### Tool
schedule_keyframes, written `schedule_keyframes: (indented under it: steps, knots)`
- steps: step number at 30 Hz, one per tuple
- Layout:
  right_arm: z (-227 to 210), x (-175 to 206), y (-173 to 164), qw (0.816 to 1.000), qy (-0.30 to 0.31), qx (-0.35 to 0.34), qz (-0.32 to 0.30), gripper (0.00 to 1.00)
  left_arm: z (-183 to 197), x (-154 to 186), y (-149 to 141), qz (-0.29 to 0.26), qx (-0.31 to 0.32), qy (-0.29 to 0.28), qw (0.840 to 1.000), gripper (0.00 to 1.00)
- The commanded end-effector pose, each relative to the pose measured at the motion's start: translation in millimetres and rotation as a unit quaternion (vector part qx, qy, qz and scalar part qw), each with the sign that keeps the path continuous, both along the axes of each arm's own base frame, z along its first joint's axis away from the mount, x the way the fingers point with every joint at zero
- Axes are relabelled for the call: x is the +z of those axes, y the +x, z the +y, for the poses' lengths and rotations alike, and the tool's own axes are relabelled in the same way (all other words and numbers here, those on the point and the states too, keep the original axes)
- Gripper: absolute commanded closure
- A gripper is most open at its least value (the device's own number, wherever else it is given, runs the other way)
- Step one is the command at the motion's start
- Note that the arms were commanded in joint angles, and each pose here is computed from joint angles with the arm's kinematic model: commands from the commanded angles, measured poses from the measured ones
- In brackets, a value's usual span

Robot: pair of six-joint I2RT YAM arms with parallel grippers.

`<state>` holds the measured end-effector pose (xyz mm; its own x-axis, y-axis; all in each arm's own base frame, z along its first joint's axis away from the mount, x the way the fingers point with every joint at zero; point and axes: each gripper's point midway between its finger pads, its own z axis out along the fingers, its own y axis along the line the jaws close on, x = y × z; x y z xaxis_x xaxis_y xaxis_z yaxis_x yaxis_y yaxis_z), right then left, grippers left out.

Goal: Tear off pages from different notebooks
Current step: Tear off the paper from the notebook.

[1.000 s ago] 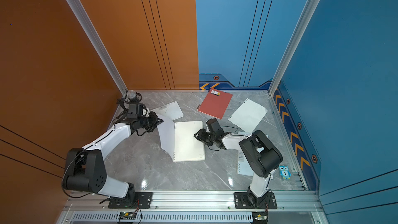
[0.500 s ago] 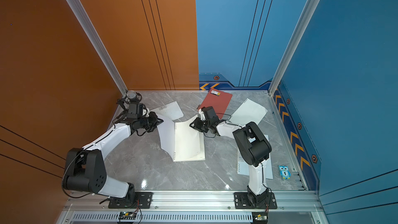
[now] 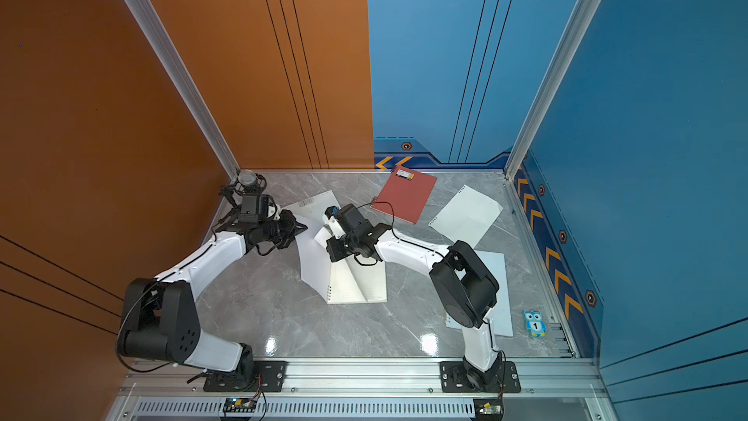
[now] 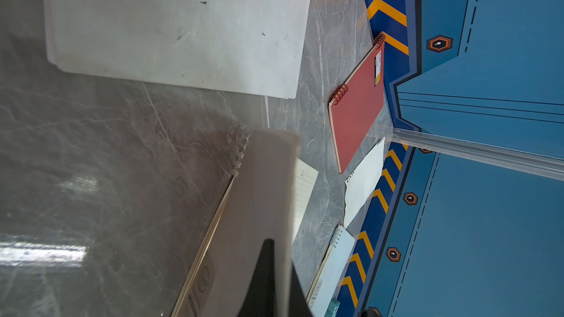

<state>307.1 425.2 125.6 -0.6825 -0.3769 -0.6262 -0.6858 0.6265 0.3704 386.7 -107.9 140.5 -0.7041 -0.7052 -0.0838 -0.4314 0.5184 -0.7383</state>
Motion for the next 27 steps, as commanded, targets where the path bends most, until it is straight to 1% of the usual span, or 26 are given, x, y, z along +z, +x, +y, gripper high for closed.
schedule_keyframes:
  steps: [1,3,5,10,13,19,24,26,27]
  knots:
    - [-4,10,-15,0.994,-0.056,0.048,-0.075,1.00,15,2,1,0.003,0.046,0.006,0.999,1.00]
    - [-2,10,-28,0.992,-0.068,0.066,-0.085,1.00,22,3,0,0.003,0.067,0.011,0.998,1.00]
    - [-3,13,-42,0.992,-0.060,0.081,-0.073,1.00,30,2,-1,0.005,0.088,0.015,0.996,1.00]
    - [-20,44,-91,0.991,-0.008,0.126,-0.047,1.00,52,0,-2,0.006,0.125,0.022,0.992,1.00]
    - [-35,63,-118,0.988,0.025,0.151,-0.032,1.00,58,-1,-1,0.006,0.128,0.023,0.992,1.00]
    - [-57,85,-163,0.977,0.075,0.200,0.010,1.00,67,2,3,-0.001,0.128,0.027,0.991,1.00]
    - [-80,120,-174,0.971,0.128,0.204,0.005,1.00,79,2,-2,-0.006,0.133,0.029,0.991,1.00]
    - [-92,133,-166,0.971,0.145,0.188,-0.009,1.00,84,0,-6,-0.004,0.137,0.027,0.990,1.00]
    - [-100,137,-156,0.974,0.149,0.167,-0.020,1.00,86,0,-8,-0.004,0.139,0.025,0.990,1.00]
